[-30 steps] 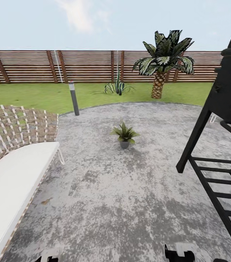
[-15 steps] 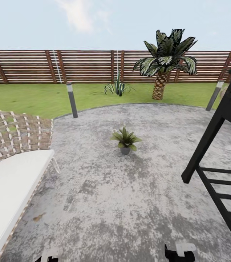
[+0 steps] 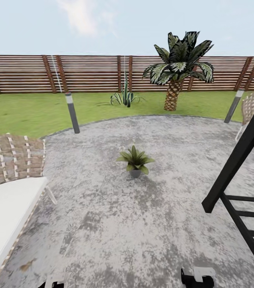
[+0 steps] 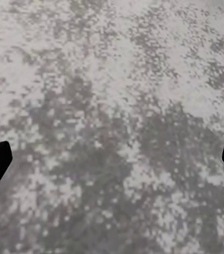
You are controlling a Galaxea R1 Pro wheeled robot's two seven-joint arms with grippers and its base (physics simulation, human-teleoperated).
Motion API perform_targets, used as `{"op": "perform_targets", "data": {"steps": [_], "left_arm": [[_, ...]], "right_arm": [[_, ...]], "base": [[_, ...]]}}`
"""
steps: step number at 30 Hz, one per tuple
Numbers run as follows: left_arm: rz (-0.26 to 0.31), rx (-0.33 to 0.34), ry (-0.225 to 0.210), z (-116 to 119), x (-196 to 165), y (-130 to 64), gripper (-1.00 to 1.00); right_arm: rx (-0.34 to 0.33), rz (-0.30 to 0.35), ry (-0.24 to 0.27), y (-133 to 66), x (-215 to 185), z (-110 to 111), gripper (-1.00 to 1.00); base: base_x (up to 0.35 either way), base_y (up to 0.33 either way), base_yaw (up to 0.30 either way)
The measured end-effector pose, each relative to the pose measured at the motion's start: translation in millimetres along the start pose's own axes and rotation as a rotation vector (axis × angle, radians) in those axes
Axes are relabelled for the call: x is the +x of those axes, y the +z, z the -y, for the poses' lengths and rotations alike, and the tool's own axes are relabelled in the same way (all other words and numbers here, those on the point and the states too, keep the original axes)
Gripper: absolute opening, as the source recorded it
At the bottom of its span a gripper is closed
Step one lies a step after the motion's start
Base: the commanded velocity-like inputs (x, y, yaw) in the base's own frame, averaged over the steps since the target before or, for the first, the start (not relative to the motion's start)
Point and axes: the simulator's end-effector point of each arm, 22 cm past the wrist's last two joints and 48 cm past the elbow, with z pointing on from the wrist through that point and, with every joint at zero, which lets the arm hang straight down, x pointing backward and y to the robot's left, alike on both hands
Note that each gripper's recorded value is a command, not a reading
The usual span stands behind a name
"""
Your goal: Pick up the pesticide atomizer in the garden and spray insectifuge to fully cover both potted plants in the garden.
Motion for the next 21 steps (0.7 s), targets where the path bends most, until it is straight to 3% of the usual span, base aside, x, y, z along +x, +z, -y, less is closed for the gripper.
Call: {"op": "perform_targets", "data": {"steps": [21], "left_arm": [[0.001,0.001,0.001,0.0,-0.6,-0.2,-1.00]], "right_arm": [[0.005,0.002,-0.002,0.4,-1.0,3.2,1.00]], "base": [[0.339,0.000,-0.020]]}}
